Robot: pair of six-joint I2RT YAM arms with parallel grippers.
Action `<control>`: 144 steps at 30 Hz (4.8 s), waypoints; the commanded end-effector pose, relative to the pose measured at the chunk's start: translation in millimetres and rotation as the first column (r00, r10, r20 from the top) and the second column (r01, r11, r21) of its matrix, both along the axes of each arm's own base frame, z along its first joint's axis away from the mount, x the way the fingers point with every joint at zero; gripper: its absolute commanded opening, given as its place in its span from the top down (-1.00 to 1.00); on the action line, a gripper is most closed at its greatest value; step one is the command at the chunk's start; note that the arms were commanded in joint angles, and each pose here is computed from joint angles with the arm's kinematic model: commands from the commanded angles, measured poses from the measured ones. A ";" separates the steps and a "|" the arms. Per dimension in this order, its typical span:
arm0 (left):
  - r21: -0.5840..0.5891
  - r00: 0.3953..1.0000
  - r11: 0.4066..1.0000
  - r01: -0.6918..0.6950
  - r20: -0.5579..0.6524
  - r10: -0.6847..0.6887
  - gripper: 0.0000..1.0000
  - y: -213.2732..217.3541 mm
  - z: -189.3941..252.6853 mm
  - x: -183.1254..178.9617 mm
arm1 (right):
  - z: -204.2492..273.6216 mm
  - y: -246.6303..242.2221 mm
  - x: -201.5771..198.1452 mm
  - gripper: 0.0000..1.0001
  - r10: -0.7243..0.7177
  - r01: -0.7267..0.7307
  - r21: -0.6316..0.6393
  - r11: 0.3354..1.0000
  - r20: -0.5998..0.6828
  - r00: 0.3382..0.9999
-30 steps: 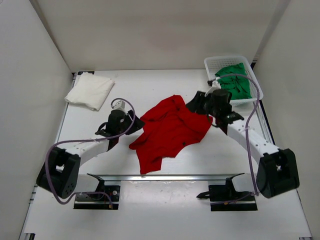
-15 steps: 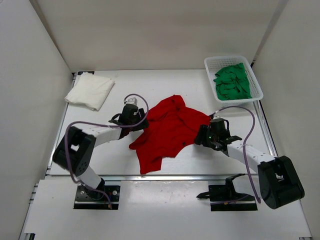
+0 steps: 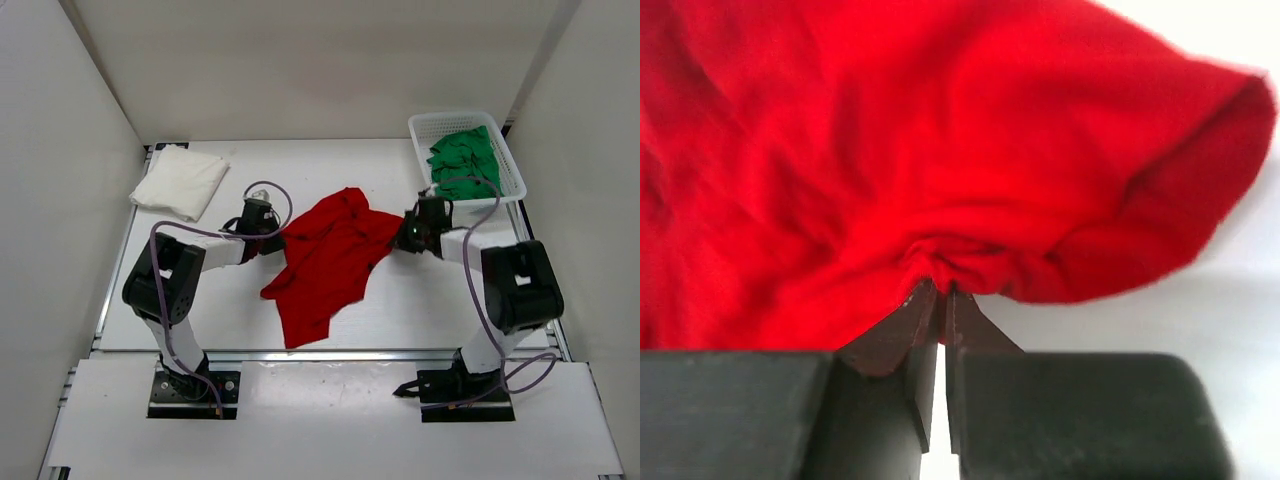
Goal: Fold and stack the t-shirts
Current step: Flatten out the tshirt
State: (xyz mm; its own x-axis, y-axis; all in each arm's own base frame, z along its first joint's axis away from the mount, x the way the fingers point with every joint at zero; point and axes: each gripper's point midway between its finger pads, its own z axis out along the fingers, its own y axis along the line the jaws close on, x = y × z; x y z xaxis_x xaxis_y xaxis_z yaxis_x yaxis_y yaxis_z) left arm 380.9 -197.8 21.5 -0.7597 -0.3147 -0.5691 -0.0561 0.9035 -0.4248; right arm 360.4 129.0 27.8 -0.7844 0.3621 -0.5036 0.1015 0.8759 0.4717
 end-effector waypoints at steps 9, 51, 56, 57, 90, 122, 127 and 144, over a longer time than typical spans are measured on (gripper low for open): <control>-0.113 0.966 0.960 -0.257 0.002 0.259 0.88 93.7 19.7 5.6 | 123.3 -10.4 149.9 0.39 0.022 0.013 -0.148 0.989 0.236 0.972; 0.259 0.947 0.965 -0.032 0.317 -0.054 -0.05 -0.6 56.6 17.6 | -0.2 27.4 -122.0 0.16 0.194 -0.195 0.001 0.981 0.079 0.978; 0.368 0.926 0.928 0.050 0.330 -0.181 -0.27 -24.1 67.3 34.4 | -1.9 32.8 -120.6 0.17 0.215 -0.217 0.012 0.976 0.070 0.974; 0.374 0.930 0.925 0.065 0.314 -0.192 -0.30 -26.2 64.3 36.8 | -2.8 33.5 -121.7 0.16 0.215 -0.217 0.015 0.976 0.068 0.974; 0.012 0.960 0.999 0.032 0.277 -0.034 0.96 -1.0 76.0 86.2 | -1.8 13.9 -87.0 1.00 0.110 -0.111 0.018 0.994 0.058 0.992; 0.215 0.951 0.967 0.139 0.243 -0.191 1.00 -55.9 49.4 76.3 | -1.7 8.8 -92.5 1.00 0.111 -0.114 0.047 0.992 0.066 0.992; -0.136 0.966 0.988 0.069 0.257 -0.032 1.00 -9.2 89.5 64.7 | 3.1 -3.6 -79.4 1.00 0.056 -0.059 0.044 0.997 0.062 0.997; -0.243 0.868 0.877 -0.415 0.184 0.462 -0.02 156.4 70.6 0.2 | 32.6 -16.1 -43.5 1.00 -0.005 -0.004 0.082 0.997 0.116 0.993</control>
State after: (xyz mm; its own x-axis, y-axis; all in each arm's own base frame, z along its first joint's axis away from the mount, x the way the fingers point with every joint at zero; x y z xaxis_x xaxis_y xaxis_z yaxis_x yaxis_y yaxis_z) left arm 374.0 -34.3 40.1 -0.4496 -0.7746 -0.4447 -0.4178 0.6225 -0.6618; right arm 300.5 116.0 47.4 -0.7523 0.3916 -0.5298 0.0566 0.8396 0.5403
